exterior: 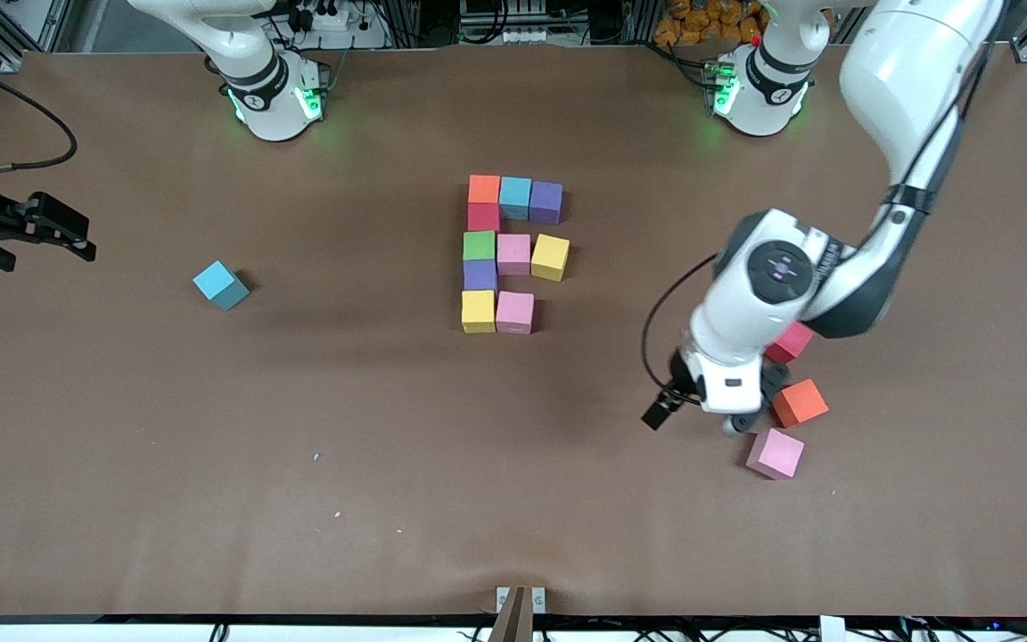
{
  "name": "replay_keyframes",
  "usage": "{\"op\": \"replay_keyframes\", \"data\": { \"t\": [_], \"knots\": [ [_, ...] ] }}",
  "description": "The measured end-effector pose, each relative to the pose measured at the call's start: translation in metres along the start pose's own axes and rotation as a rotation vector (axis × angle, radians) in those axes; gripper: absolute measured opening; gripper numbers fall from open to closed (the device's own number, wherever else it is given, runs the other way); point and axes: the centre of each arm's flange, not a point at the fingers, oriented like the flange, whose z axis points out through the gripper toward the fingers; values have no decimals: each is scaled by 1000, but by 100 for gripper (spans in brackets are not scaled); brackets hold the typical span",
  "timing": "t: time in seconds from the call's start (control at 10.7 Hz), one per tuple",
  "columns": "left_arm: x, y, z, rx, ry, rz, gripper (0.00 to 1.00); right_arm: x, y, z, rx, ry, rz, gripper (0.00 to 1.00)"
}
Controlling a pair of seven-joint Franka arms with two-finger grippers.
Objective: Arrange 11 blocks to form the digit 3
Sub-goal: 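Lower the left gripper and grasp the light pink cube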
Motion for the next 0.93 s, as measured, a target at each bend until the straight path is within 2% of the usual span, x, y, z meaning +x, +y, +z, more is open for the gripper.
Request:
{"op": "replay_keyframes", "data": {
  "t": [0.37, 0.56, 0.93],
  "knots": [
    [75, -53, 11, 51, -47, 470, 100, 1, -3, 0, 0, 6, -5, 100],
    [106, -78, 20, 77, -47, 671, 100, 2, -4, 0, 0, 8, -7, 100],
    [138, -92, 43, 84, -55, 973, 100, 3, -11, -1, 0, 12, -20, 100]
  ]
}}
